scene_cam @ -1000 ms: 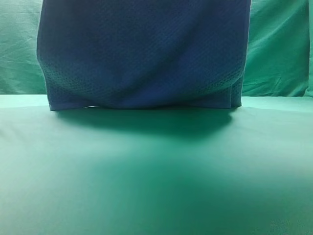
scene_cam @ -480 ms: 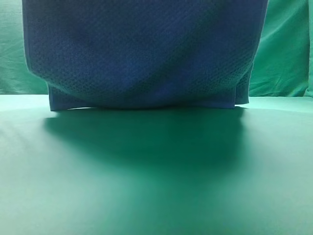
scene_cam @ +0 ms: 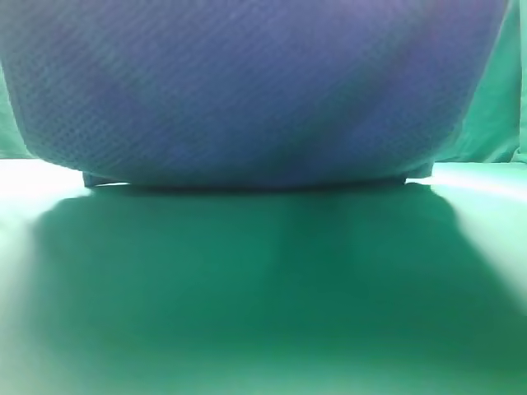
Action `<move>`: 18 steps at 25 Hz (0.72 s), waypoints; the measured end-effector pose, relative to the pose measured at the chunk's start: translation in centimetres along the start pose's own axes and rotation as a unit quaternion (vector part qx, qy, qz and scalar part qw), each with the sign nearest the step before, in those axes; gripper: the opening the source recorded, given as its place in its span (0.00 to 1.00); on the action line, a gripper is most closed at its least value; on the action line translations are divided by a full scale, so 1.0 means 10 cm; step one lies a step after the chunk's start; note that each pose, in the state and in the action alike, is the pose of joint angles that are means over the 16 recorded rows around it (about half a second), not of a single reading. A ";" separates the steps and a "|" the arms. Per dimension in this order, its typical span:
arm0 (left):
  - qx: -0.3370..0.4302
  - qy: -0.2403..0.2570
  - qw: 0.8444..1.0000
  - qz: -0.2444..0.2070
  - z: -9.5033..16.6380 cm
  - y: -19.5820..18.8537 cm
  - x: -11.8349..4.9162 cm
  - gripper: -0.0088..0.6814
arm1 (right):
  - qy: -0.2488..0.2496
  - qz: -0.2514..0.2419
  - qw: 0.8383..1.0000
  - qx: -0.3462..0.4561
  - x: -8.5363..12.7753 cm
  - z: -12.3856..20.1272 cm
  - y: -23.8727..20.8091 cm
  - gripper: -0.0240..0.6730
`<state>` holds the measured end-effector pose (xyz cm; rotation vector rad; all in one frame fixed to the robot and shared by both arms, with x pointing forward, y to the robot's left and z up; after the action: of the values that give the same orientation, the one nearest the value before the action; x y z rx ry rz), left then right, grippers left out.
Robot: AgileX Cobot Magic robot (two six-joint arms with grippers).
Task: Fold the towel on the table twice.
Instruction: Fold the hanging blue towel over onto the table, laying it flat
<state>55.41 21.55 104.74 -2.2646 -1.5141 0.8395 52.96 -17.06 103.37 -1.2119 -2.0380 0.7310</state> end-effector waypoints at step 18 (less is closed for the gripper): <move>0.080 -0.061 0.995 0.021 1.39 -0.19 -0.06 0.01 | 0.021 -0.031 0.994 0.099 0.09 1.19 0.14 0.03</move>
<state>45.34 20.69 94.99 -2.1716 -1.3977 1.0886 44.29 -17.23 95.01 -1.0391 -1.9103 0.8482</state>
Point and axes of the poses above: a point on each arm's last joint axis where the gripper is mounted, y pointing out along that axis toward the gripper, x along the wrist's bending axis when the last joint is at zero, z = x × y, the point moved 10 cm from there along y, pointing out along that axis toward the gripper, and after that the axes turned 6 degrees about y, right-handed, at the moved point
